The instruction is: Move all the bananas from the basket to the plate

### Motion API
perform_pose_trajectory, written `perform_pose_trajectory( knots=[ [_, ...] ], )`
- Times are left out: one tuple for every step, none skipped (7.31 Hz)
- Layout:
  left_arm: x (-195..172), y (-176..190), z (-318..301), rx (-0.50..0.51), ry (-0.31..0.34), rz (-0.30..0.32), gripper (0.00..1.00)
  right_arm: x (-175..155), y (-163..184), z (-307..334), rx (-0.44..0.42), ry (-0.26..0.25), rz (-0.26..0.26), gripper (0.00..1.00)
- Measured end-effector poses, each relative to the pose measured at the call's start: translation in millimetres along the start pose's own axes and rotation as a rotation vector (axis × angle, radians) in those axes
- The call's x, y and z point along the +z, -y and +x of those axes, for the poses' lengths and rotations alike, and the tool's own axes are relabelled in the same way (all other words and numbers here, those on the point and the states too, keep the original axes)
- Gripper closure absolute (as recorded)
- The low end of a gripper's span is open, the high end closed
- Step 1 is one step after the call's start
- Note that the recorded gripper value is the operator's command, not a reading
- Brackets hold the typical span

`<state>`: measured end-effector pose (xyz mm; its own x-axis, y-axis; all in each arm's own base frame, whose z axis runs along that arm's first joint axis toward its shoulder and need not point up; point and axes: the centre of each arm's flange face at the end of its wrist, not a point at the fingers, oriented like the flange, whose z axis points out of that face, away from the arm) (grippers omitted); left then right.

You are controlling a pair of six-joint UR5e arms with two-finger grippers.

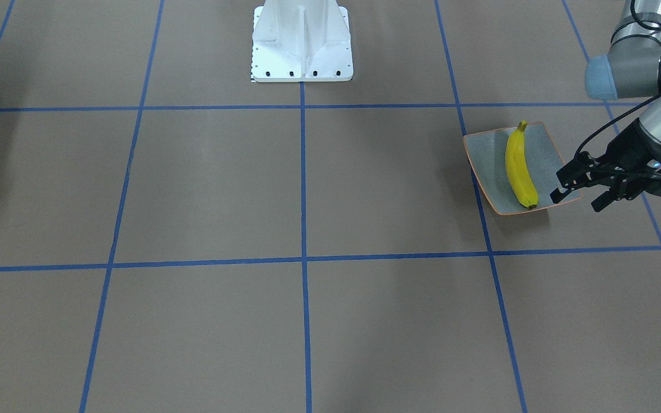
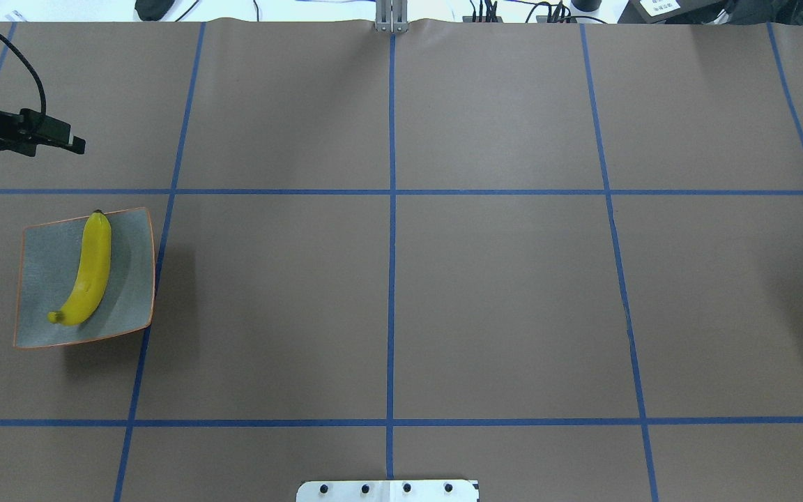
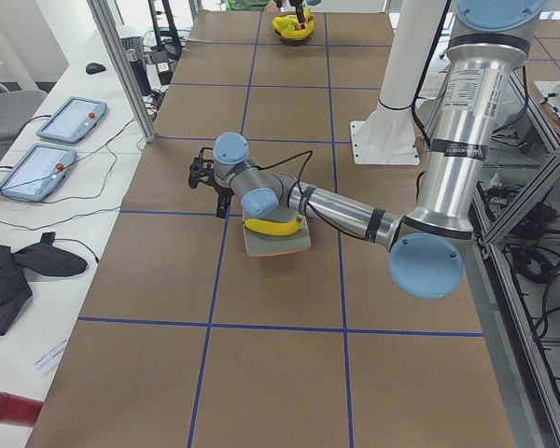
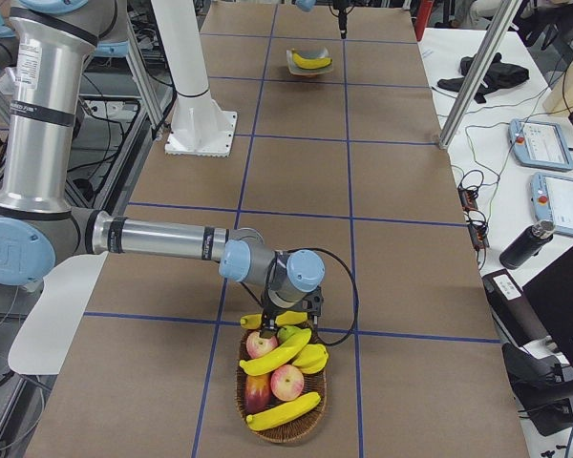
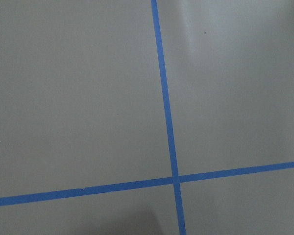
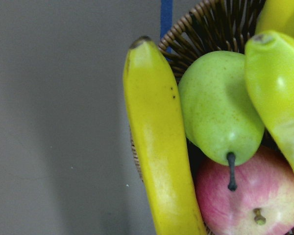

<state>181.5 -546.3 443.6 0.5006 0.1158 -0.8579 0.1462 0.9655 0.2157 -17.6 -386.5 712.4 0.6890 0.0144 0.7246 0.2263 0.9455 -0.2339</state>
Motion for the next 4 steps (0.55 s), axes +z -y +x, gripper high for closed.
perform_pose_trajectory(
  knots=[
    [-1,1,2,0.003,-0.002,0.002,0.0,2,0,-1,-0.001,-0.001,-0.006,0.01],
    [-1,2,4,0.005,-0.004,0.004,0.0,6,0,-1,-0.001,-0.001,-0.014,0.02],
    [-2,4,7,0.009,-0.007,0.007,0.0,9,0,0,0.004,-0.002,-0.022,0.04],
    [-2,6,10,0.013,-0.011,0.01,0.0,12,1,2,0.011,-0.003,-0.028,0.06]
  ],
)
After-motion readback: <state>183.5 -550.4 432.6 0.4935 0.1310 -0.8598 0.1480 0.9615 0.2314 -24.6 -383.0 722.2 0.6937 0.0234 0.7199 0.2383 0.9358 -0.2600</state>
